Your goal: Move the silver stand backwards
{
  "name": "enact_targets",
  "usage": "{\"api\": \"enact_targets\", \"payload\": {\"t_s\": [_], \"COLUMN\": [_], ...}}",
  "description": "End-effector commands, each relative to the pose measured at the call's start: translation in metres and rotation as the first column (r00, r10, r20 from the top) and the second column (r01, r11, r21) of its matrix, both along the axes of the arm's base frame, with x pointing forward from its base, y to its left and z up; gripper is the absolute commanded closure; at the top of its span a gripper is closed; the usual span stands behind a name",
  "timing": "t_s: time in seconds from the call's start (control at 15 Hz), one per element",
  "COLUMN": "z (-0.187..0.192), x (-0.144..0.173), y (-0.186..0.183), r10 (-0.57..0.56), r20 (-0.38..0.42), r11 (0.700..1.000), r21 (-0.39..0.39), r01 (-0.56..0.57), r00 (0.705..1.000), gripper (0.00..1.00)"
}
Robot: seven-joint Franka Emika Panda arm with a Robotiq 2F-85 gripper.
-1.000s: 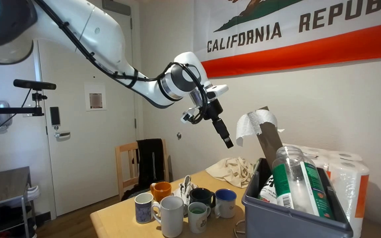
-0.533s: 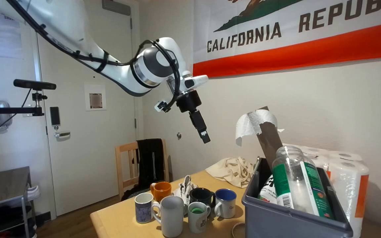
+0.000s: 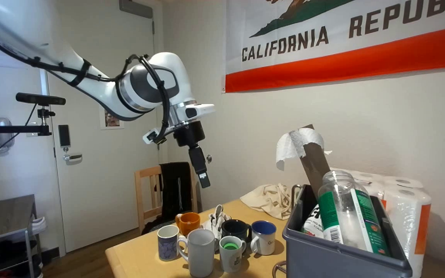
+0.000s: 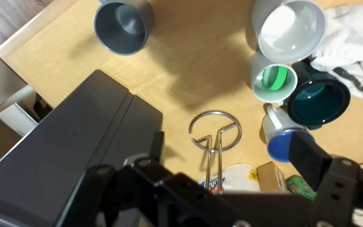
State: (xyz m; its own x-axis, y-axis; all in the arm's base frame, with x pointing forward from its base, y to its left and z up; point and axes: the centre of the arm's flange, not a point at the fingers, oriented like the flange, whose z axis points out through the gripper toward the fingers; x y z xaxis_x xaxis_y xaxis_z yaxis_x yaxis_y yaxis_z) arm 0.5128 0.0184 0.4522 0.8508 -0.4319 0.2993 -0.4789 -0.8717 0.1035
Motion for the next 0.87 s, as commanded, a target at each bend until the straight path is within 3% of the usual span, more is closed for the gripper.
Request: {"api": "enact_targets", "payload": {"t_s": [0.0, 0.8], "z": [-0.009, -0.035], "x": [-0.044, -0.07], "y": [0.007, 0.003], "r10": [0.06, 0.059], "r20": [0.005, 0.008], "r11": [0.997, 0.996], "r21": [0.037, 0.071], "r01": [-0.06, -0.059], "r00": [0.998, 0.998], "gripper": [0.0, 0.0]}}
